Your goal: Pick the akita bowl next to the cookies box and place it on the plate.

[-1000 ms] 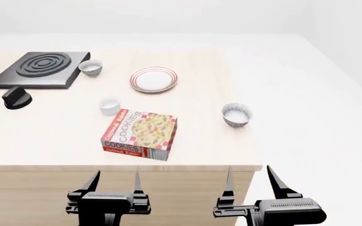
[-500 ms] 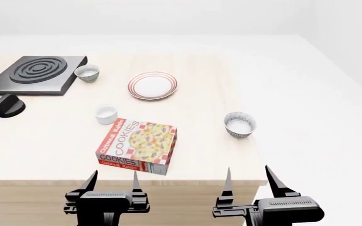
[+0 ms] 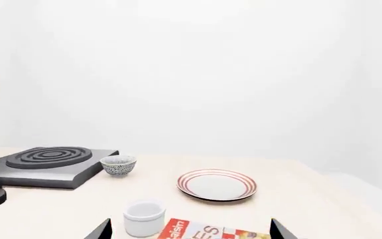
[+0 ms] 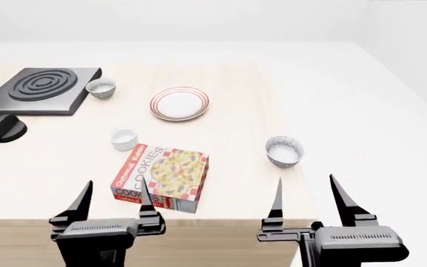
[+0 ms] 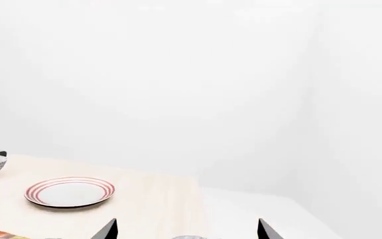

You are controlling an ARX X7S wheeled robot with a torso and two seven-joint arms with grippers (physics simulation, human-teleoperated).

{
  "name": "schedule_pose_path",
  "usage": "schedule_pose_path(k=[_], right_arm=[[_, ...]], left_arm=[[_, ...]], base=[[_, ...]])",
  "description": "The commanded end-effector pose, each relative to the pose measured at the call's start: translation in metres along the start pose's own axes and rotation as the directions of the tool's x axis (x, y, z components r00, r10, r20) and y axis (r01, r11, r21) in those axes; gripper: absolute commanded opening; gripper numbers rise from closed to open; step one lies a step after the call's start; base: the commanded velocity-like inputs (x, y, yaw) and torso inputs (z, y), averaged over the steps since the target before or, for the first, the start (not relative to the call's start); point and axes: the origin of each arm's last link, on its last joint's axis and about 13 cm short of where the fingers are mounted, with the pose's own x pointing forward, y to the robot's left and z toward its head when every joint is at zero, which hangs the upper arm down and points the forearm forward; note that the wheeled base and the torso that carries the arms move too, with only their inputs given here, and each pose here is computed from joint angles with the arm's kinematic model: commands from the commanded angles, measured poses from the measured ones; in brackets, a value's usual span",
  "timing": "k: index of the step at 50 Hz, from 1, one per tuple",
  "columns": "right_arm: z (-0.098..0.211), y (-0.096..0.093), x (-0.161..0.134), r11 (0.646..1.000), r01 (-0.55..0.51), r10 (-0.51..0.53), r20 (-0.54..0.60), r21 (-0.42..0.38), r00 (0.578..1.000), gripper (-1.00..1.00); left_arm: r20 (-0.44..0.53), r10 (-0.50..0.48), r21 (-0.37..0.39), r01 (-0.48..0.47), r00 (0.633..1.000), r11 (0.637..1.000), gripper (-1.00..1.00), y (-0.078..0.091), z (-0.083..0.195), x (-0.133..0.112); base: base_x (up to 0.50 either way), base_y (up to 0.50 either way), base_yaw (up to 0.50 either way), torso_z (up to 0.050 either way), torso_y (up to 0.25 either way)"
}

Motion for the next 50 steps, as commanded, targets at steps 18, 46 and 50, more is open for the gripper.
schedule_pose_path(k=[18,46,50], right_arm=[[0.0273,-0.0064,0.0064,0.996,0.035,-0.022,0.161,-0.078,0.987,1.0],[0.0236,-0.0084,0.0047,0.998,0.02,-0.012,0.137,-0.053,0.991,1.0],[0.0235,-0.0085,0.0042,0.999,0.018,-0.012,0.134,-0.046,0.991,1.0]], left_arm=[[0.169,0.014,-0.039,-0.007,0.986,0.999,1.0,0.0058,0.0251,0.0037],[0.168,-0.006,-0.029,0.011,0.986,1.0,1.0,0.0051,0.0224,0.0019],[0.167,-0.007,-0.028,0.011,0.986,1.0,1.0,0.0051,0.0214,0.0014]], base=[[0.5,0.0,0.0,0.0,0.0],[0.21,0.04,0.0,0.0,0.001],[0.07,0.5,0.0,0.0,0.0]])
